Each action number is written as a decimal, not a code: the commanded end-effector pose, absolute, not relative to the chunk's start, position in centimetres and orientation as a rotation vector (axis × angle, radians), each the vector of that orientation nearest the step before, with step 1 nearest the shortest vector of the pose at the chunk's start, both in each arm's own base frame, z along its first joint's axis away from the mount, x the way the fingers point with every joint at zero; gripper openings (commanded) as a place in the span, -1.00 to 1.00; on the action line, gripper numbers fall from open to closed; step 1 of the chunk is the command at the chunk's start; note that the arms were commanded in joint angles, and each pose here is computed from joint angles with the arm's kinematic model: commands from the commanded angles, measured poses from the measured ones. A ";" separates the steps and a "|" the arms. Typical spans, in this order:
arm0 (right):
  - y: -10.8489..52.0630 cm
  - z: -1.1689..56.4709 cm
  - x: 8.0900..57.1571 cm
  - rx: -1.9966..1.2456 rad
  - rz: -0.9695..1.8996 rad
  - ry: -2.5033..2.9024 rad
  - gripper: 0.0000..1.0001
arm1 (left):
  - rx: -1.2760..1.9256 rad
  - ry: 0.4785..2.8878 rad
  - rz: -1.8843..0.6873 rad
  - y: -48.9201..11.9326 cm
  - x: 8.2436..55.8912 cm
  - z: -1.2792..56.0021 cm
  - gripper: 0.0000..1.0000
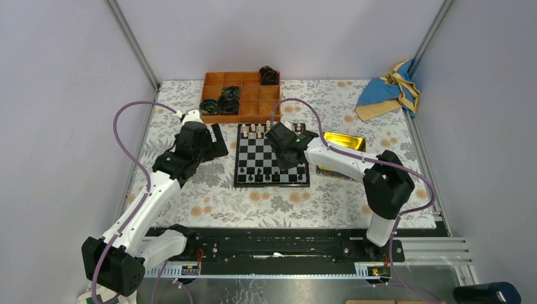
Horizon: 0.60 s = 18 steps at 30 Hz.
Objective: Set up the chess pieces on the board
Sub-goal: Place the chess piece on the chessboard.
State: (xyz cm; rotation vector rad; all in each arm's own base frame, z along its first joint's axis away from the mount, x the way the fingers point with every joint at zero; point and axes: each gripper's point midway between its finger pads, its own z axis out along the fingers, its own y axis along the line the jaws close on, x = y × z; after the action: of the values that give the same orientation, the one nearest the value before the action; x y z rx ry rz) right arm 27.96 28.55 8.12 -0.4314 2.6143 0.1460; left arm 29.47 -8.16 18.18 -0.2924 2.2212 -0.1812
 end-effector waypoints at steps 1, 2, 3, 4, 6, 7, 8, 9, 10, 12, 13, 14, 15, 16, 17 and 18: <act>28.8 7.6 27.6 -0.465 0.138 2.617 -1.00 | -0.310 2.181 -0.210 -8.2 29.8 18.9 0.98; 28.8 7.4 27.5 -0.469 0.131 2.622 -1.00 | -0.310 2.182 -0.212 -8.2 29.8 18.9 0.98; 28.8 7.2 27.4 -0.472 0.129 2.624 -1.00 | -0.309 2.183 -0.212 -8.2 29.8 18.9 0.97; 28.7 7.1 27.4 -0.473 0.125 2.627 -1.00 | -0.308 2.183 -0.213 -8.3 29.8 18.9 0.97; 28.7 6.8 27.3 -0.476 0.121 2.630 -1.00 | -0.309 2.183 -0.211 -8.3 29.8 18.9 0.97; 28.6 6.6 27.2 -0.479 0.118 2.631 -1.00 | -0.310 2.182 -0.212 -8.3 29.9 18.9 0.98; 28.5 6.5 27.2 -0.479 0.112 2.634 -1.00 | -0.308 2.183 -0.212 -8.3 29.9 18.9 0.98; 28.5 6.4 27.2 -0.480 0.111 2.635 -1.00 | -0.308 2.184 -0.211 -8.3 29.9 18.9 0.97; 28.5 6.2 27.1 -0.484 0.110 2.640 -1.00 | -0.309 2.183 -0.211 -8.3 29.9 18.9 0.97; 28.5 6.0 27.0 -0.485 0.110 2.644 -1.00 | -0.309 2.185 -0.212 -8.3 29.9 18.8 0.97; 28.5 5.9 27.0 -0.483 0.110 2.646 -1.00 | -0.309 2.184 -0.210 -8.2 29.8 18.9 0.97; 28.4 5.8 26.9 -0.484 0.108 2.648 -1.00 | -0.309 2.187 -0.210 -8.3 29.8 18.7 0.97; 28.4 5.8 27.0 -0.484 0.109 2.647 -1.00 | -0.309 2.188 -0.209 -8.3 29.8 18.7 0.97; 28.4 5.8 26.9 -0.483 0.110 2.650 -1.00 | -0.310 2.189 -0.209 -8.3 29.8 18.6 0.98; 28.5 5.7 26.9 -0.483 0.112 2.650 -1.00 | -0.312 2.190 -0.210 -8.3 29.8 18.6 0.97; 28.5 5.7 26.8 -0.484 0.113 2.652 -1.00 | -0.312 2.191 -0.209 -8.2 29.8 18.6 0.97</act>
State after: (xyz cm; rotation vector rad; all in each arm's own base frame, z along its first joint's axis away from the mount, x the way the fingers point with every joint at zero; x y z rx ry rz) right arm 27.07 27.97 5.77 -0.4586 2.6610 0.0978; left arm 29.40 -8.15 18.12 -0.2922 2.2217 -0.1814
